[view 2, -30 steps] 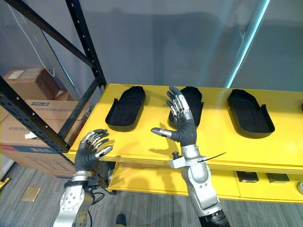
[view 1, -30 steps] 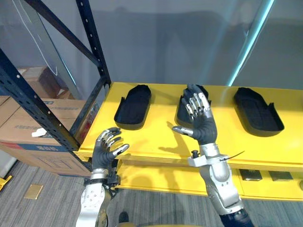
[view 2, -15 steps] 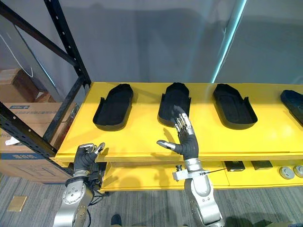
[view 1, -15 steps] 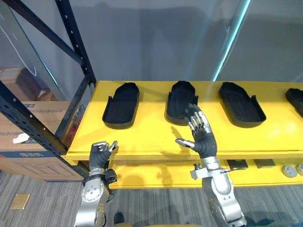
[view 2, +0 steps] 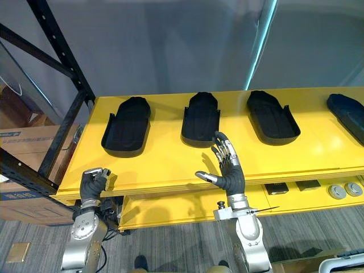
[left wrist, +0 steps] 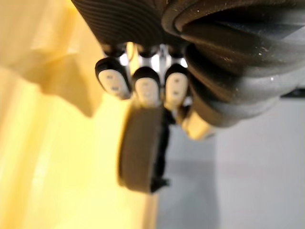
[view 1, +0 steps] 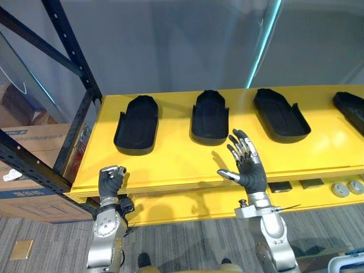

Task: Walk over and take plastic housings, then place them on the shelf

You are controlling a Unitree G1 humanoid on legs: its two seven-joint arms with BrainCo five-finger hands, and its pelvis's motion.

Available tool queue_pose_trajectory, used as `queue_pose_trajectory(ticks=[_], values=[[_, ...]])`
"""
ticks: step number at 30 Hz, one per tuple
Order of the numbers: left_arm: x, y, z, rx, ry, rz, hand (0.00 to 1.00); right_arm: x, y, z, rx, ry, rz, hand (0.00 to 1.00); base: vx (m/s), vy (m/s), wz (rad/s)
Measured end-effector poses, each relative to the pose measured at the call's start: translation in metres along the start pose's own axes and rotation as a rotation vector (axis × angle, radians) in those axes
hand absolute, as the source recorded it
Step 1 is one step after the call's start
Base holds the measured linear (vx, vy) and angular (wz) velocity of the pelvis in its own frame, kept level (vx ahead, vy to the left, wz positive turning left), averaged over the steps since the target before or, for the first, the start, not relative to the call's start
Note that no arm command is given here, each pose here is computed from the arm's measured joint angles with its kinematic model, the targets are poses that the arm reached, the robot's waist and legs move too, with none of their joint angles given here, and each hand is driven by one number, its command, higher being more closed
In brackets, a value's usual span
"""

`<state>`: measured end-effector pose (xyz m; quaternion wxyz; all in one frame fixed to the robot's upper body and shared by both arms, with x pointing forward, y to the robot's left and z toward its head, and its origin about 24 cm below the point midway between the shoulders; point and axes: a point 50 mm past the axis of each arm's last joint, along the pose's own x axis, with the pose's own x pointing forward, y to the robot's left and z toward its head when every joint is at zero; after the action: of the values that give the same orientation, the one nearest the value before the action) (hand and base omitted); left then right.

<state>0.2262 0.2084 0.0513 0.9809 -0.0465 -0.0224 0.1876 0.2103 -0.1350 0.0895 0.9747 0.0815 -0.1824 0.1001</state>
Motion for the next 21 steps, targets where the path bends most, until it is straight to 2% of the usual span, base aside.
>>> queue_pose_trajectory(ticks=[14, 21], values=[[0.006, -0.002, 0.008, -0.029, -0.007, -0.003, 1.00, -0.002, -0.002, 0.004, -0.008, 0.003, 0.010, 0.00, 0.00, 0.000, -0.03], [0.012, 0.000, -0.009, -0.003, 0.065, 0.038, 1.00, -0.002, -0.003, 0.004, -0.014, 0.009, 0.014, 0.00, -0.01, 0.001, -0.02]])
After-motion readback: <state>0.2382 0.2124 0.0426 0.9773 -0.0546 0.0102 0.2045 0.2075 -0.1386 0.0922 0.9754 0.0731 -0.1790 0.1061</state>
